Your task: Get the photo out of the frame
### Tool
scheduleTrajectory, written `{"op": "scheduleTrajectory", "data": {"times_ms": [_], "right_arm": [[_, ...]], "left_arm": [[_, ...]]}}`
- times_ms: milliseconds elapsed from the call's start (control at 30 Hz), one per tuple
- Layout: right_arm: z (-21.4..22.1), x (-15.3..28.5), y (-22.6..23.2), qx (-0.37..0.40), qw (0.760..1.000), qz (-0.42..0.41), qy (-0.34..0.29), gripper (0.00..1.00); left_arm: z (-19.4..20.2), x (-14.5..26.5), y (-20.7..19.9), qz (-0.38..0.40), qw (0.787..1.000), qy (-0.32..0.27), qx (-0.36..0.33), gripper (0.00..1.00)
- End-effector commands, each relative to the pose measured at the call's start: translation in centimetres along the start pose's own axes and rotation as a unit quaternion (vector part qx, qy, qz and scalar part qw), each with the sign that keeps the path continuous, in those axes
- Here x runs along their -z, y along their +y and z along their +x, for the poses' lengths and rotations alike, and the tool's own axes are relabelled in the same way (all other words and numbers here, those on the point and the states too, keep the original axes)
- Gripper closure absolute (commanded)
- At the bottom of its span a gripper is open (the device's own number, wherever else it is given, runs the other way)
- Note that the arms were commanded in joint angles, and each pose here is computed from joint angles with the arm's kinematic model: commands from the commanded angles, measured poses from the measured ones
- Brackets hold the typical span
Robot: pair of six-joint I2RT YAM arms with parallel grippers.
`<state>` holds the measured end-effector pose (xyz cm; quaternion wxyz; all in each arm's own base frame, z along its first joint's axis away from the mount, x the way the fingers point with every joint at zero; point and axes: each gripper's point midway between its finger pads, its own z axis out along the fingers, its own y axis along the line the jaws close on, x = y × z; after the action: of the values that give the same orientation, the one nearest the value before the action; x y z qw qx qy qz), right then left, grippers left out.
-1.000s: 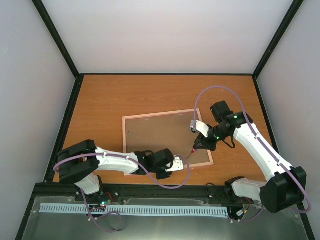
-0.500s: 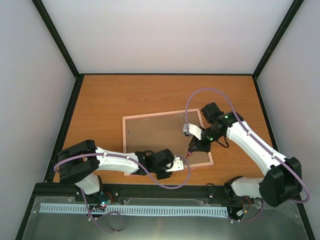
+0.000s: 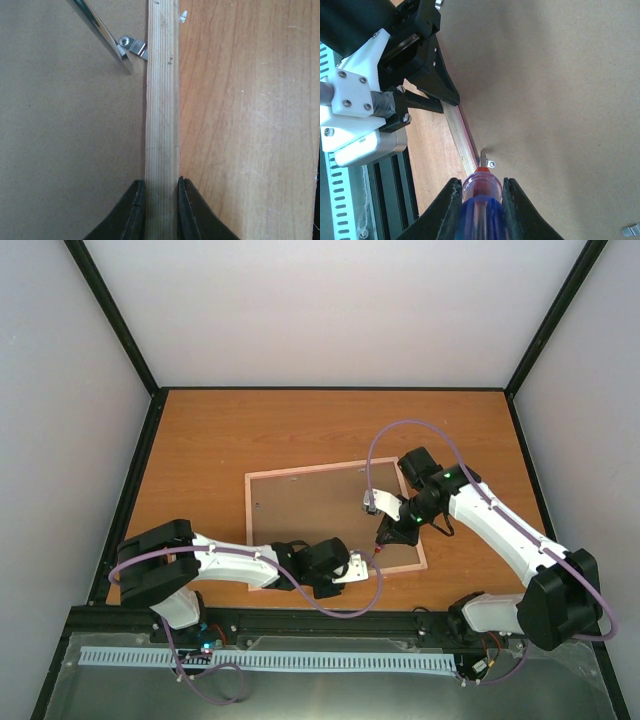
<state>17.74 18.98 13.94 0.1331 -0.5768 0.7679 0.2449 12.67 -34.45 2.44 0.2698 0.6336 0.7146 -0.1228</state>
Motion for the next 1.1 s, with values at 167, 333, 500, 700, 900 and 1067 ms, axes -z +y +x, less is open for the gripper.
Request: {"op": "scheduleTrajectory", "data": {"times_ms": [167, 333, 500, 700, 900, 1067], "right_arm": [[1.7, -0.3, -0.5, -0.004, 0.998, 0.007, 0.055, 0.97], [2.0, 0.4, 0.1, 0.002, 0.997, -0.003, 0.072, 0.97], [2.7, 0.8, -0.3, 0.003, 0.995, 0.01, 0.098, 0.97], [2.8, 1.1, -1.7, 0.001, 0.993, 0.044, 0.112, 0.97], [3.0, 1.6, -1.0, 0.009, 0.992, 0.023, 0.126, 0.97], [2.5, 1.4, -0.5, 0.0, 0.994, 0.007, 0.112, 0.97]], "left_arm": [[2.4, -0.7, 0.3, -0.017, 0.999, 0.051, -0.005, 0.94], [2.5, -0.7, 0.3, -0.018, 0.998, 0.052, -0.005, 0.94], [2.5, -0.8, 0.4, -0.02, 0.998, 0.054, -0.004, 0.94], [2.5, -0.8, 0.4, -0.02, 0.998, 0.054, -0.004, 0.95], [2.7, -0.9, 0.4, -0.02, 0.998, 0.057, -0.005, 0.95], [2.8, -1.0, 0.4, -0.021, 0.998, 0.059, -0.005, 0.95]]}}
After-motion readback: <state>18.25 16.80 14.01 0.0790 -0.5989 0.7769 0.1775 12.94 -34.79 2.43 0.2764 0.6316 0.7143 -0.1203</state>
